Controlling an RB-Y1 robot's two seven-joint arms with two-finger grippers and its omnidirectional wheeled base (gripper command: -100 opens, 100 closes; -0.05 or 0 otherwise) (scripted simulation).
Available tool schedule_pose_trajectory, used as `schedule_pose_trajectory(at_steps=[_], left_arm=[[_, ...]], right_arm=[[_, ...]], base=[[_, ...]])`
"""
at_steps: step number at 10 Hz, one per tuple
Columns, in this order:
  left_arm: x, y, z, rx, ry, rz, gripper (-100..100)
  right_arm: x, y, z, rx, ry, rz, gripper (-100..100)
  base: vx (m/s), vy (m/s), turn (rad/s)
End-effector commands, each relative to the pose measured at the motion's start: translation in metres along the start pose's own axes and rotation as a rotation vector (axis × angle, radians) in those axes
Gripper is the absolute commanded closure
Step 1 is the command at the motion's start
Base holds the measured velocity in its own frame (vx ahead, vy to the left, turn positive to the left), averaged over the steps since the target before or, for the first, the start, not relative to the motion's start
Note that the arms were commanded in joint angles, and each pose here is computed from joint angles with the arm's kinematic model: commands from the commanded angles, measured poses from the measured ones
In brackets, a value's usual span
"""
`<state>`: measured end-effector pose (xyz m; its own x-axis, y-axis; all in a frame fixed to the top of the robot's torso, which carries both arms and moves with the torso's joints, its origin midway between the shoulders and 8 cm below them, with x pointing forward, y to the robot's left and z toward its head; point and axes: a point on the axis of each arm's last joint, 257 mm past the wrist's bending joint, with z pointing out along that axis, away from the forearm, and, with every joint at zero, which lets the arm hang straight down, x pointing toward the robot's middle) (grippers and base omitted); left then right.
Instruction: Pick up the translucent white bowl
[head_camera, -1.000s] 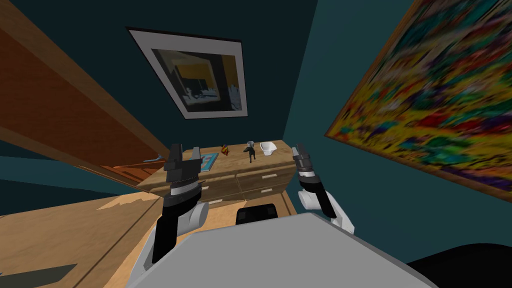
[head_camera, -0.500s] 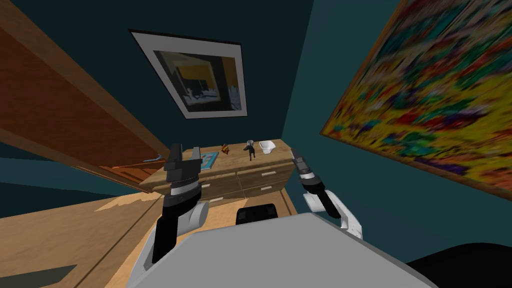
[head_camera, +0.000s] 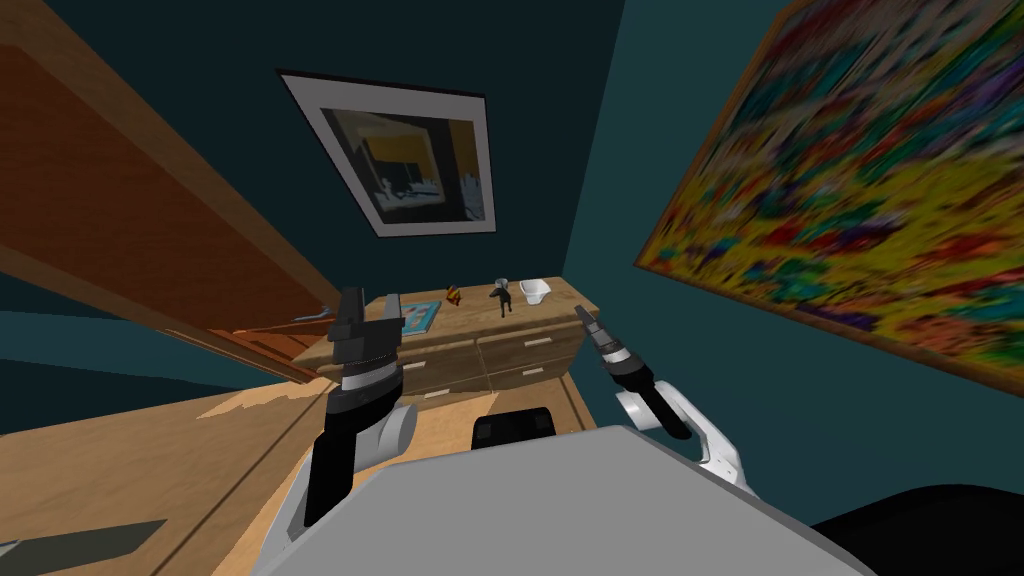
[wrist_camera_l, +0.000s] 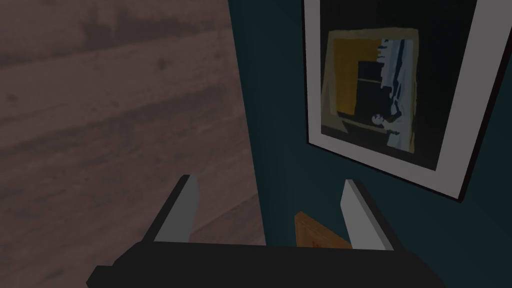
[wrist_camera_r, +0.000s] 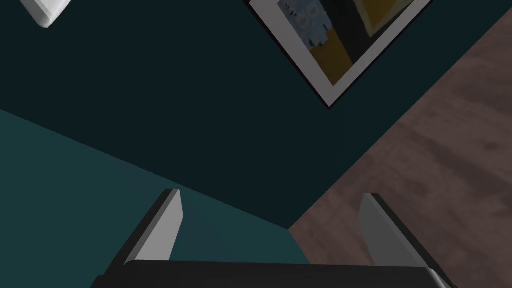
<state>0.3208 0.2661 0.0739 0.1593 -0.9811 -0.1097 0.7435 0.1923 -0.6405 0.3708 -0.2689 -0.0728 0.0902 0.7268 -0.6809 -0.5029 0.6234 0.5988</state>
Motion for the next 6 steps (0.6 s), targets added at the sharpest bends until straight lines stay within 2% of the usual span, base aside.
schedule_pose_trajectory(at_steps=[1, 2, 3, 4, 5, 6], left_arm=[[0.0, 0.0, 0.0, 0.0, 0.0, 0.0, 0], [0.0, 0.0, 0.0, 0.0, 0.0, 0.0, 0], [0.0, 0.0, 0.0, 0.0, 0.0, 0.0, 0], [0.0, 0.0, 0.0, 0.0, 0.0, 0.0, 0], [0.0, 0.0, 0.0, 0.0, 0.0, 0.0, 0], [0.0, 0.0, 0.0, 0.0, 0.0, 0.0, 0]], right_arm=[[0.011, -0.013, -0.007, 0.017, 0.068, -0.06, -100], [0.011, -0.013, -0.008, 0.014, 0.078, -0.066, -100], [0.021, -0.026, -0.016, 0.029, 0.136, -0.117, -100], [0.021, -0.026, -0.016, 0.026, 0.145, -0.123, -100], [0.031, -0.039, -0.027, 0.041, 0.206, -0.173, -100], [0.031, -0.039, -0.027, 0.037, 0.215, -0.18, -100]], base=[[-0.056, 0.039, 0.016], [-0.023, 0.032, 0.066], [-0.021, 0.03, 0.084], [-0.011, 0.015, 0.042], [-0.014, 0.021, 0.058], [-0.015, 0.02, 0.057]])
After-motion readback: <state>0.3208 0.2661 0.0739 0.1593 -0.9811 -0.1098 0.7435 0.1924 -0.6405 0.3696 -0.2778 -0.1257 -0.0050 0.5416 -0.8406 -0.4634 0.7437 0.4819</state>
